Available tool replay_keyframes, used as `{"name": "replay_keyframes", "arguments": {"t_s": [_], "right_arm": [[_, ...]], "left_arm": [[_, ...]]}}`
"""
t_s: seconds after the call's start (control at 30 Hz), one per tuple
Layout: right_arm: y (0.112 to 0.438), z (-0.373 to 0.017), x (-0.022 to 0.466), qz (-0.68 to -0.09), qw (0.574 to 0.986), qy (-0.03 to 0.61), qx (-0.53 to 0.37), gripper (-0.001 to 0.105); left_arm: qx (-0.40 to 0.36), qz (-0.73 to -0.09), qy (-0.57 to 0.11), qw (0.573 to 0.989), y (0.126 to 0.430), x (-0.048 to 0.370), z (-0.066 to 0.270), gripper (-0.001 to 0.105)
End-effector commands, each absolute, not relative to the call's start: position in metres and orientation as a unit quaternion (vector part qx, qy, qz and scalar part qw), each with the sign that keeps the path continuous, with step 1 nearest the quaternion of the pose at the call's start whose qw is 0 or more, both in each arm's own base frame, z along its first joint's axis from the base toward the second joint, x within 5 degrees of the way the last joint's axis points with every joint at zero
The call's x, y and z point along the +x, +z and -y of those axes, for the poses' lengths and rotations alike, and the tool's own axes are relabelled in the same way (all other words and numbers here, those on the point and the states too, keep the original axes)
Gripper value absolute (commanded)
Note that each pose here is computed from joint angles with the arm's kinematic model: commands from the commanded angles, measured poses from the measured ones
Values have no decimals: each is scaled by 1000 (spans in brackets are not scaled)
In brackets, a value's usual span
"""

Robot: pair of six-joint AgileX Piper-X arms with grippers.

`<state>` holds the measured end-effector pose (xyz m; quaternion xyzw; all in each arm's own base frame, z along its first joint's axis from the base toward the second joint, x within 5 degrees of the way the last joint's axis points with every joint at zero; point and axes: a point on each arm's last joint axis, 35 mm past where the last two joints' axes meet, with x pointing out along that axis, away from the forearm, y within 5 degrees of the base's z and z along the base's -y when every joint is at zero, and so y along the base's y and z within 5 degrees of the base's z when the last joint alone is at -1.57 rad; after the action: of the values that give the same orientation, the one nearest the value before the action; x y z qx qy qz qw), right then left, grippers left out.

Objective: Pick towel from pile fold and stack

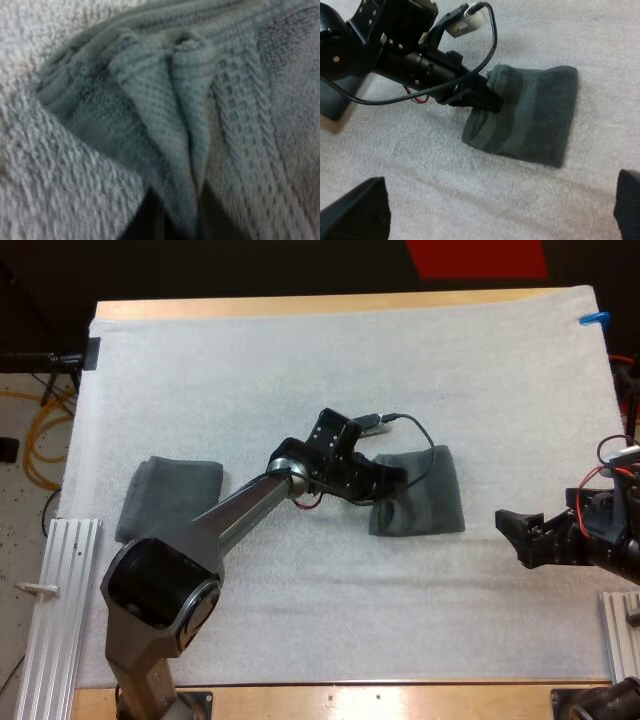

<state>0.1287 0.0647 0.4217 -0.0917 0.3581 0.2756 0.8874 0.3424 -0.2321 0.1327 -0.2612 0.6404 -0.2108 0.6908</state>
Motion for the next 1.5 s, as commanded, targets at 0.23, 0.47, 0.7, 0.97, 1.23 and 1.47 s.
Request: {"name": "replay_keyframes", "arguments": {"t_s": [0.23,0.47,0.7,0.97,1.23,1.47], "right_arm": [[423,-64,128,-352,890,274,-92,87],[426,-65,130,-338,895,275,-90,87],[427,-66,131,-332,898,276,-89,87],[427,-66,131,-331,898,277,-88,87],[427,-66,131,-331,898,277,-88,87],[427,-66,131,-331,897,279,-88,87]], "left_arm": [[-153,-598,-226,753,197,343,179,0],[-37,-628,-148,763,241,326,82,0],[-42,-627,-46,777,263,316,0,0],[-83,-616,11,783,263,313,-54,0],[-64,-605,8,793,262,315,-66,15],[-12,-609,75,790,262,315,-72,44]]}}
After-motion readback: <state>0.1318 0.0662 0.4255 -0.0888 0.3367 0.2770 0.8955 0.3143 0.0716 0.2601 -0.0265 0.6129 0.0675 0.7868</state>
